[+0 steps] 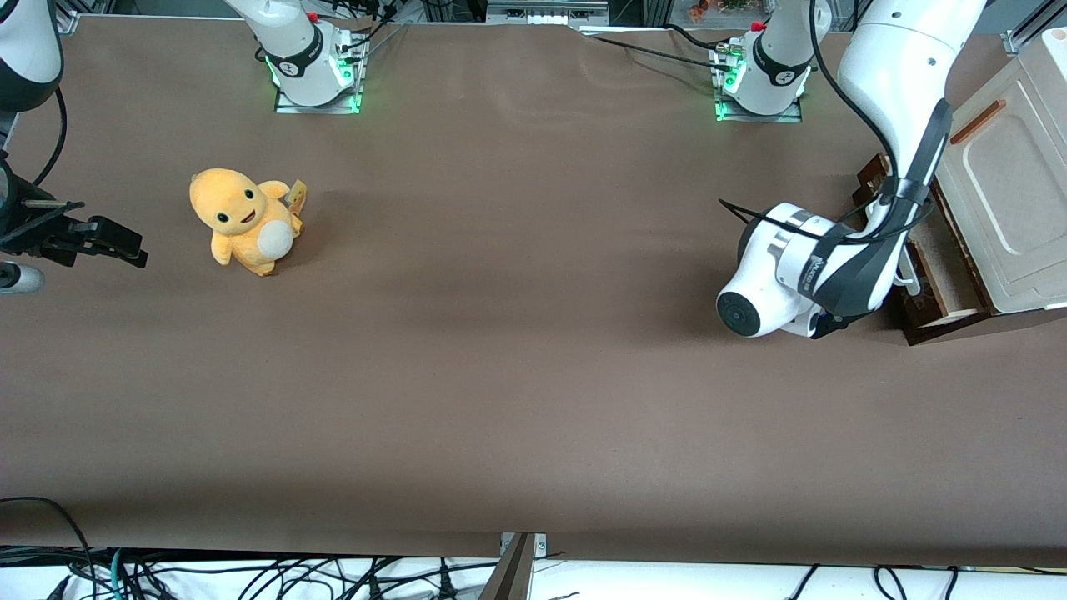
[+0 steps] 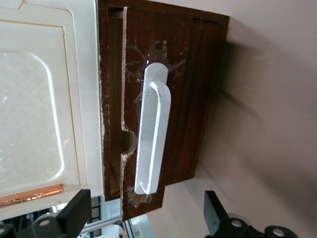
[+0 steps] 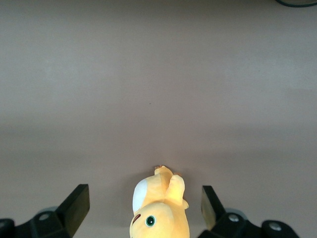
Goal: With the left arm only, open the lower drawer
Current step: 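Open the left gripper and withdraw it from the handle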
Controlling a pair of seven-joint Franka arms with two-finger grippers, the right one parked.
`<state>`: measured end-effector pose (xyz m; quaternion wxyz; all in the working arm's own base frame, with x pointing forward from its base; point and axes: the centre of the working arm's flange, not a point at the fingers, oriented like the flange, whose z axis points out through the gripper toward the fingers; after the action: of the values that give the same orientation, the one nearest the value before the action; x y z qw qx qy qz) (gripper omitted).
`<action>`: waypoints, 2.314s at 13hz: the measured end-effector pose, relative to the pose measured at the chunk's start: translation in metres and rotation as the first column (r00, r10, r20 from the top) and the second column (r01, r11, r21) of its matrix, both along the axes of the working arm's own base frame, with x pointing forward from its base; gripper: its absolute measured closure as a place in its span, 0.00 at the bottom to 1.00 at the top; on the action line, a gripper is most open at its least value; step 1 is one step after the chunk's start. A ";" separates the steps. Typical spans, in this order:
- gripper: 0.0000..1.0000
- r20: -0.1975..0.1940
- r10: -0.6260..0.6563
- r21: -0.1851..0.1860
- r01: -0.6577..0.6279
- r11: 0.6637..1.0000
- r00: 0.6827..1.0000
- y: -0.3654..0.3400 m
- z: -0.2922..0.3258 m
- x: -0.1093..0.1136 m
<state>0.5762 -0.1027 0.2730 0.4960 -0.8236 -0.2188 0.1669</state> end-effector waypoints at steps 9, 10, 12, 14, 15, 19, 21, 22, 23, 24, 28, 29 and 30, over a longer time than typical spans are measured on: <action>0.00 0.056 -0.085 -0.317 0.098 0.943 0.995 -0.023 0.094 0.021; 0.00 0.066 -0.101 -0.360 0.118 0.925 0.993 -0.027 0.099 0.022; 0.00 0.079 -0.145 -0.434 0.165 0.886 0.986 -0.031 0.113 0.025; 0.00 0.103 -0.177 -0.516 0.204 0.832 0.979 -0.028 0.143 0.029; 0.00 0.120 -0.179 -0.565 0.215 0.797 0.977 -0.020 0.162 0.033; 0.00 0.168 -0.216 -0.664 0.272 0.697 0.962 0.018 0.216 0.041; 0.00 0.199 -0.204 -0.707 0.285 0.647 0.959 0.031 0.223 0.045; 0.00 0.211 -0.197 -0.719 0.289 0.632 0.957 0.039 0.227 0.046; 0.00 0.217 -0.208 -0.726 0.300 0.619 0.954 0.046 0.230 0.046; 0.00 0.219 -0.231 -0.737 0.316 0.597 0.948 0.051 0.235 0.045; 0.00 0.253 -0.263 -0.776 0.358 0.519 0.931 0.084 0.262 0.039; 0.00 0.258 -0.280 -0.777 0.371 0.509 0.925 0.088 0.267 0.037; 0.00 0.262 -0.298 -0.778 0.384 0.497 0.918 0.091 0.272 0.035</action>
<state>0.6117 -0.0120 0.5448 0.0718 -0.9911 0.0275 0.1088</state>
